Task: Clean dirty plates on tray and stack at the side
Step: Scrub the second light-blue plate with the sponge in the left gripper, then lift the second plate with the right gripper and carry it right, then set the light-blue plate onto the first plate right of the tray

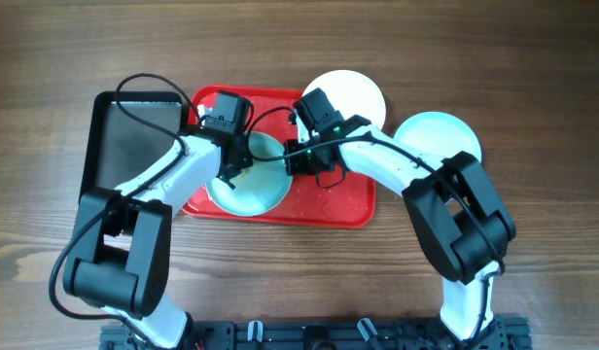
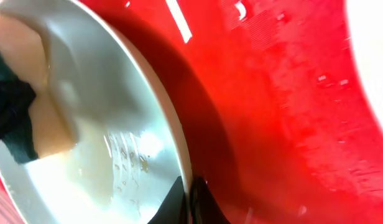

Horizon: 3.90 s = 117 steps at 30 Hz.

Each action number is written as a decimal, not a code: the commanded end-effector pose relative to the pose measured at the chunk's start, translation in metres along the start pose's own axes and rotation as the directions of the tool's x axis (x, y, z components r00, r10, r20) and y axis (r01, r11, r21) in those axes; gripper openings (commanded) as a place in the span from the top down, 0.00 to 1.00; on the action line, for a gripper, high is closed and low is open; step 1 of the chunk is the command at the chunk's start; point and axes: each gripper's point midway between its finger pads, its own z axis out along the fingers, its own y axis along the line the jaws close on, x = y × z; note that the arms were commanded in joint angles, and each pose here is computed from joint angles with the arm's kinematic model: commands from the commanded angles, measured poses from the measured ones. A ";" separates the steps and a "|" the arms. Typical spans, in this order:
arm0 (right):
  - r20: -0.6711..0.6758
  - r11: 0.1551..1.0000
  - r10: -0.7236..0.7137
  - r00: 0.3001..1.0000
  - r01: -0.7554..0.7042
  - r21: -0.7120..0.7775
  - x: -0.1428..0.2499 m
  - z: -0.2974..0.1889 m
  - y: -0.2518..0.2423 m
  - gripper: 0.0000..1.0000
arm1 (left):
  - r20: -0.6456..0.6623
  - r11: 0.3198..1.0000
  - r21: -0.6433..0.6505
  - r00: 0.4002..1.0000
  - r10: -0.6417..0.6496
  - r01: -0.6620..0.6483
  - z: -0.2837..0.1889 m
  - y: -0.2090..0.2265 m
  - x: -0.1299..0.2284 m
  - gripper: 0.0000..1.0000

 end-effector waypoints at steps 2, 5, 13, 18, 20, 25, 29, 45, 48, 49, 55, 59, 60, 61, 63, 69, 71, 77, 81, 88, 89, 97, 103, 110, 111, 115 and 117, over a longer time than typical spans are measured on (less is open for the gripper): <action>-0.026 1.000 -0.005 1.000 0.005 -0.008 0.004 0.006 0.000 0.96 | -0.237 0.996 0.086 0.970 0.051 -0.032 0.003 -0.008 0.057 0.96; -0.033 1.000 -0.003 0.999 0.002 -0.009 0.005 0.006 0.000 0.96 | -0.361 0.946 0.322 0.920 0.153 -0.031 -0.013 -0.043 0.084 0.96; -0.091 0.997 0.001 0.996 -0.008 -0.072 0.018 0.006 0.011 0.96 | -0.400 0.876 0.483 0.890 0.222 -0.002 -0.030 -0.068 0.096 0.96; -0.101 0.997 0.022 0.995 -0.029 -0.075 0.021 0.007 0.011 0.96 | -0.311 0.852 0.523 0.927 0.208 -0.015 -0.026 -0.081 0.074 0.96; -0.101 0.997 0.022 0.995 -0.029 -0.076 0.021 0.007 0.012 0.96 | -0.260 0.848 0.529 0.947 0.190 -0.025 -0.024 -0.086 0.062 0.96; -0.101 0.997 0.020 0.995 -0.027 -0.075 0.021 0.007 0.011 0.96 | -0.131 0.858 0.509 0.978 0.165 -0.076 -0.016 -0.089 0.033 0.96; -0.100 0.997 0.017 0.995 -0.025 -0.075 0.021 0.007 0.011 0.96 | -0.065 0.933 0.345 0.989 0.130 -0.100 -0.002 -0.062 0.018 0.96; -0.095 0.997 0.015 0.995 -0.021 -0.068 0.020 0.007 0.010 0.96 | -0.353 0.994 -0.021 0.929 -0.112 0.111 -0.004 0.034 0.064 0.96; -0.097 0.997 0.015 0.995 -0.022 -0.068 0.021 0.007 0.010 0.96 | -0.469 0.939 0.325 0.881 0.060 0.109 -0.023 -0.022 0.081 0.96; -0.097 0.997 0.016 0.995 -0.022 -0.068 0.021 0.007 0.010 0.96 | -0.474 0.900 0.423 0.873 0.117 0.109 -0.032 -0.036 0.083 0.96; -0.102 0.998 0.016 0.995 -0.022 -0.066 0.022 0.007 0.010 0.96 | -0.380 0.849 0.524 0.910 0.165 0.065 -0.031 -0.053 0.065 0.96; -0.104 0.998 0.014 0.994 -0.021 -0.064 0.022 0.007 0.009 0.96 | -0.293 0.892 0.452 0.947 0.129 0.019 -0.016 -0.044 0.045 0.96; -0.102 0.998 0.014 0.995 -0.021 -0.065 0.022 0.007 0.009 0.96 | -0.281 0.913 0.408 0.955 0.101 0.024 -0.011 -0.038 0.041 0.96; -0.101 0.998 0.014 0.995 -0.021 -0.066 0.022 0.007 0.010 0.96 | -0.261 0.938 0.345 0.963 0.064 0.031 -0.004 -0.029 0.035 0.96; -0.098 0.998 0.020 0.995 -0.026 -0.062 0.021 0.007 0.009 0.96 | -0.219 0.973 0.225 0.976 -0.002 0.052 0.005 -0.011 0.025 0.96; -0.095 0.998 0.064 0.993 -0.065 -0.008 0.022 0.008 0.000 0.96 | 0.011 0.966 -0.219 0.990 -0.141 0.140 -0.004 0.065 -0.021 0.96; -0.093 0.997 0.081 0.992 -0.081 0.006 0.022 0.008 -0.003 0.96 | -0.023 0.972 -0.172 0.986 -0.166 0.160 -0.018 0.058 -0.032 0.96; -0.092 0.996 0.092 0.991 -0.090 0.025 0.023 0.007 -0.006 0.96 | -0.083 0.969 0.030 0.966 -0.243 0.246 -0.080 0.038 -0.080 0.96; -0.052 0.997 0.074 0.996 -0.072 0.040 0.015 -0.002 -0.005 0.96 | -0.050 0.979 0.046 0.979 -0.196 0.198 -0.099 0.041 -0.097 0.96; 0.152 0.986 -0.049 0.987 0.024 0.163 -0.013 -0.076 0.005 0.96 | -0.077 0.980 0.021 0.978 -0.195 0.197 -0.087 0.046 -0.087 0.96; 0.197 0.978 -0.092 0.976 0.051 0.205 -0.016 -0.093 0.009 0.96 | -0.079 0.980 0.020 0.978 -0.195 0.197 -0.086 0.046 -0.086 0.96; 0.422 0.790 -0.352 0.836 0.023 0.612 -0.028 -0.175 0.010 0.96 | -0.088 0.981 0.015 0.977 -0.193 0.195 -0.076 0.047 -0.081 0.96; 0.405 0.649 -0.476 0.781 0.002 0.760 -0.016 -0.193 0.015 0.96 | -0.099 0.981 0.009 0.976 -0.192 0.194 -0.072 0.047 -0.076 0.96; 0.411 0.478 -0.615 0.673 -0.097 0.873 -0.009 -0.229 0.028 0.96 | -0.094 0.981 0.012 0.977 -0.193 0.195 -0.072 0.047 -0.077 0.96; 0.407 0.450 -0.636 0.655 -0.113 0.886 -0.009 -0.235 0.030 0.96 | -0.094 0.981 0.012 0.977 -0.193 0.195 -0.072 0.047 -0.077 0.96; 0.353 0.326 -0.720 0.598 -0.158 0.932 -0.007 -0.258 0.040 0.96 | -0.095 0.981 0.012 0.977 -0.193 0.195 -0.072 0.047 -0.077 0.96; 0.335 0.281 -0.743 0.580 -0.184 0.942 -0.006 -0.267 0.042 0.96 | -0.095 0.981 0.012 0.977 -0.193 0.195 -0.072 0.047 -0.077 0.96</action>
